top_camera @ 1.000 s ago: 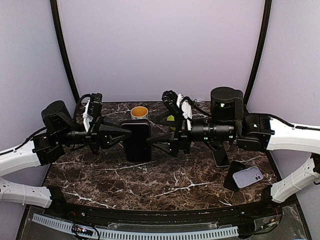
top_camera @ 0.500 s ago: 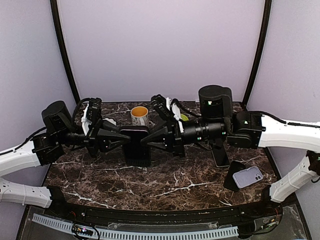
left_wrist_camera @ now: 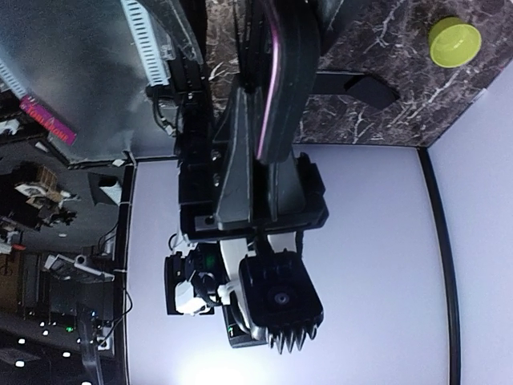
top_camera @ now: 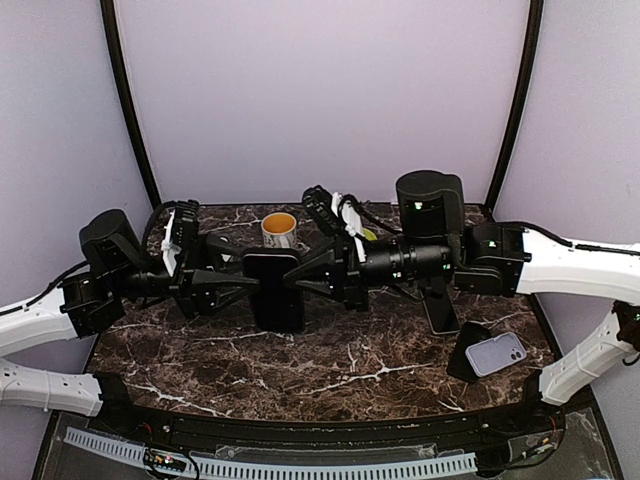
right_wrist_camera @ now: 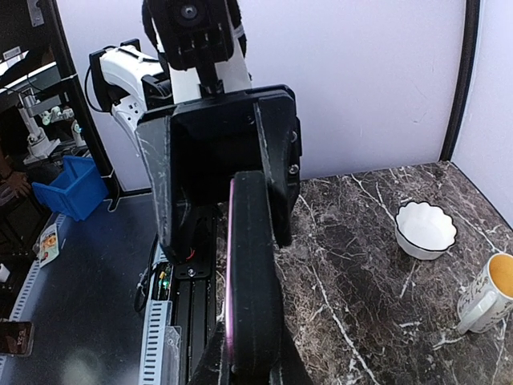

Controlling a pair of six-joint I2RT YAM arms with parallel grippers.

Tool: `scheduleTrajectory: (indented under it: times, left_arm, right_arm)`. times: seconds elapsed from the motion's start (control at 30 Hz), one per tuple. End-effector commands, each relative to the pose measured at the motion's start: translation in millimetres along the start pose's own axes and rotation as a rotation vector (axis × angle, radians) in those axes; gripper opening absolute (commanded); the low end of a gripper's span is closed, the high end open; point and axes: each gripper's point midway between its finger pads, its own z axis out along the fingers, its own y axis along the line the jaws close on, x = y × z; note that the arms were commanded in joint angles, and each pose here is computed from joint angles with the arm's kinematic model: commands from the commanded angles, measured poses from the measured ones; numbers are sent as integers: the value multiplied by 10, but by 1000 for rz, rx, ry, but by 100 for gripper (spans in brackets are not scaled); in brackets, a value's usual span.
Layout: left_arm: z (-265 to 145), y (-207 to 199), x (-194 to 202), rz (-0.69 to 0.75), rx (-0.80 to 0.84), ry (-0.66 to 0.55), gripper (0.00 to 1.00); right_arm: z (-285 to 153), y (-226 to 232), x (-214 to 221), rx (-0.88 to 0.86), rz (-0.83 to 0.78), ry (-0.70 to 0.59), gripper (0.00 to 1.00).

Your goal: Put the phone into the phone case

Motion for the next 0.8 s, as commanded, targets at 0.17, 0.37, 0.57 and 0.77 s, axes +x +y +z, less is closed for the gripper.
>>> scheduleTrajectory:
  times: [0.17,0.37,0.57,0.77]
  left_arm:
    - [-4,6,134,51,-45,2,11]
    - [-15,5,131,66,-50,-9,0]
    - [-22,278,317,149,-189,114,0]
    - [-31,347,396,176,-220,155,0]
  right_arm:
    - [-228,203,-638,-77,-67,-216,0]
    - [-240,79,-540,-9,-59,-181,5]
    - [-162,-224,-346,136,-156,175,98]
    - [79,-223,-361,39,-231,361,89]
